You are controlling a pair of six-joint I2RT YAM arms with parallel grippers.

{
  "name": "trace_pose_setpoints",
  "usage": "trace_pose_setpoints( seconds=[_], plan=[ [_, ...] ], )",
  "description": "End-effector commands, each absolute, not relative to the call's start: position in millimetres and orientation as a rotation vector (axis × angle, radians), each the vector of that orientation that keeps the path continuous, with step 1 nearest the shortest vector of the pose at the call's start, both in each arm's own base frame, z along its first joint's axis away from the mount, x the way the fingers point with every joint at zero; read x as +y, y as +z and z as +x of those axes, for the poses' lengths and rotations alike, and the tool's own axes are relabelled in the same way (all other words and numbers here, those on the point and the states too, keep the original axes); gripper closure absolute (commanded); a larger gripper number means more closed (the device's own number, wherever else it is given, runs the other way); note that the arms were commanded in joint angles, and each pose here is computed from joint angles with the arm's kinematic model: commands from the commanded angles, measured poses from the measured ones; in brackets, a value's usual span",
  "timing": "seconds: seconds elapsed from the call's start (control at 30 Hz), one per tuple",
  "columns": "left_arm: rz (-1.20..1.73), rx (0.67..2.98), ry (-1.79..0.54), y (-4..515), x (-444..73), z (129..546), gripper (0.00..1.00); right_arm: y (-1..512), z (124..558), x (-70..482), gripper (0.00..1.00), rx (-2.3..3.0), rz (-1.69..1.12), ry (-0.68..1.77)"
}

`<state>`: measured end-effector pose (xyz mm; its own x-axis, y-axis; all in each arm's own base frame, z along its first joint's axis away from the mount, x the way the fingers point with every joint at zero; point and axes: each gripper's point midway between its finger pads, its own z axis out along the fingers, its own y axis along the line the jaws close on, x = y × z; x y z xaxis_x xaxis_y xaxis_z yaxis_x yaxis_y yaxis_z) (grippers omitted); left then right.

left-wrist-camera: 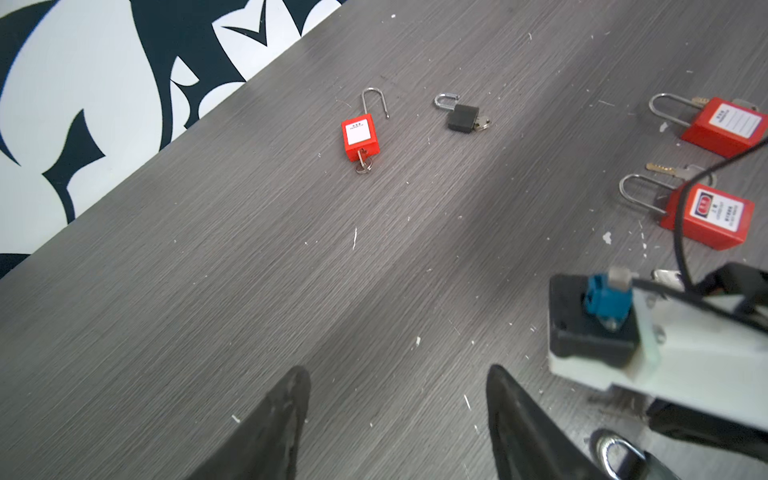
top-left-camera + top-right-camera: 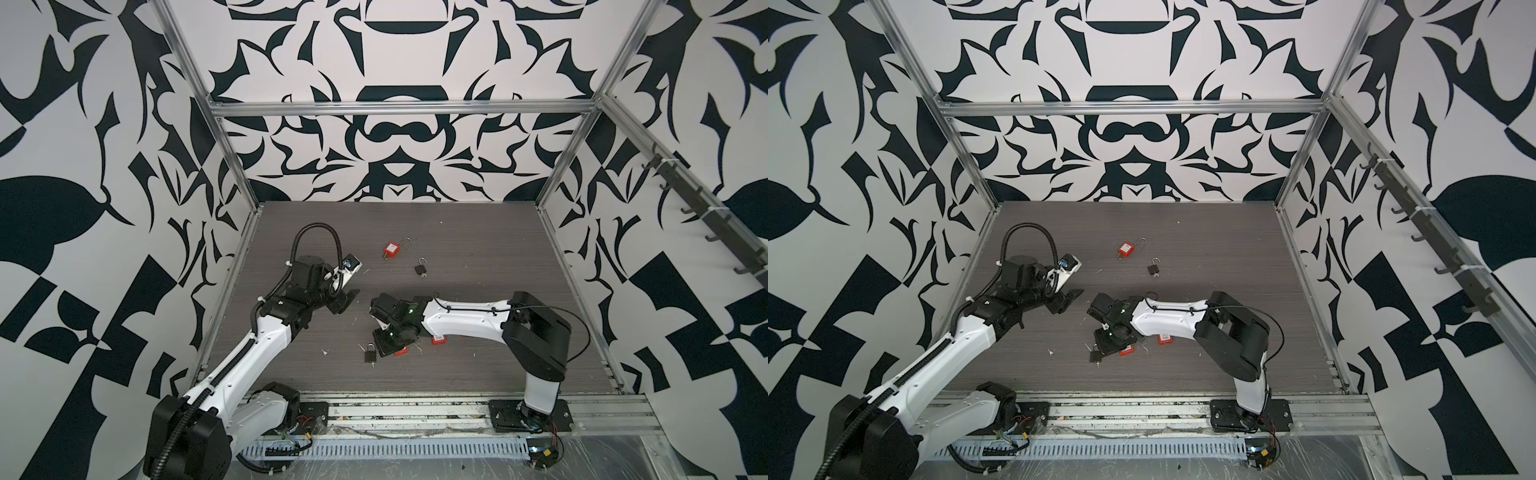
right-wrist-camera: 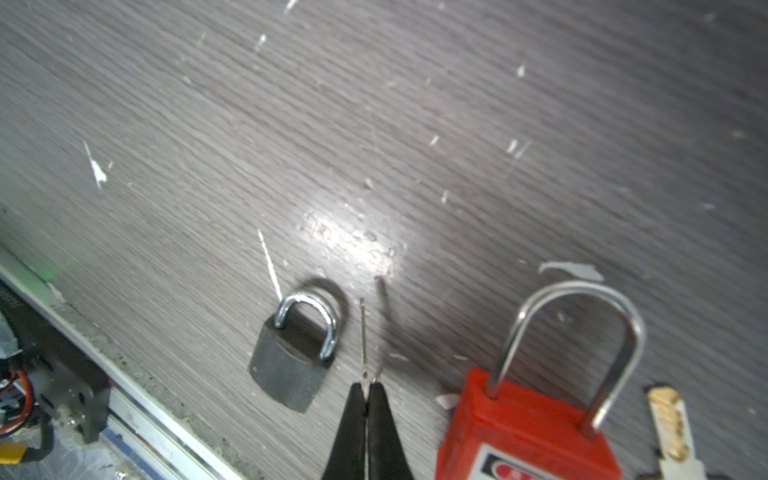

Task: Lock with the key

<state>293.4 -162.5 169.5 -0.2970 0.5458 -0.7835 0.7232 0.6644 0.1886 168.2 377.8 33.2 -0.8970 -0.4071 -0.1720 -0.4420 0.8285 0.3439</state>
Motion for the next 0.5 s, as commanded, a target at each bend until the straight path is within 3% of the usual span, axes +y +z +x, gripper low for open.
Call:
trace_pose_setpoints(
  seconds=[0.0,0.17,0.3,0.33,0.4,0.47],
  plan=[
    [0.945,1.980,-0.273,173.6,-165.3,299.8,0.30,46.4,166.7,380.9,0.83,2.894,-0.721,0.563],
    [0.947,1.938,-0.295,184.6,-169.5,299.7,0.27,60.4,170.2,382.8,0.63,2.848,-0.741,0.571],
    [0.933,1.869,-0.315,194.4,-173.5,299.7,0.26,74.4,177.5,377.9,0.60,2.789,-0.773,0.528],
    [0.914,1.860,-0.319,196.6,-173.6,301.0,0.22,79.5,180.1,376.6,0.60,2.764,-0.788,0.512],
    [0.848,1.861,-0.327,199.9,-171.8,305.6,0.03,93.7,188.5,372.3,0.59,2.687,-0.820,0.474],
    [0.841,1.850,-0.351,201.4,-175.0,305.8,0.01,102.5,203.2,360.1,0.59,2.593,-0.847,0.358]
  ],
)
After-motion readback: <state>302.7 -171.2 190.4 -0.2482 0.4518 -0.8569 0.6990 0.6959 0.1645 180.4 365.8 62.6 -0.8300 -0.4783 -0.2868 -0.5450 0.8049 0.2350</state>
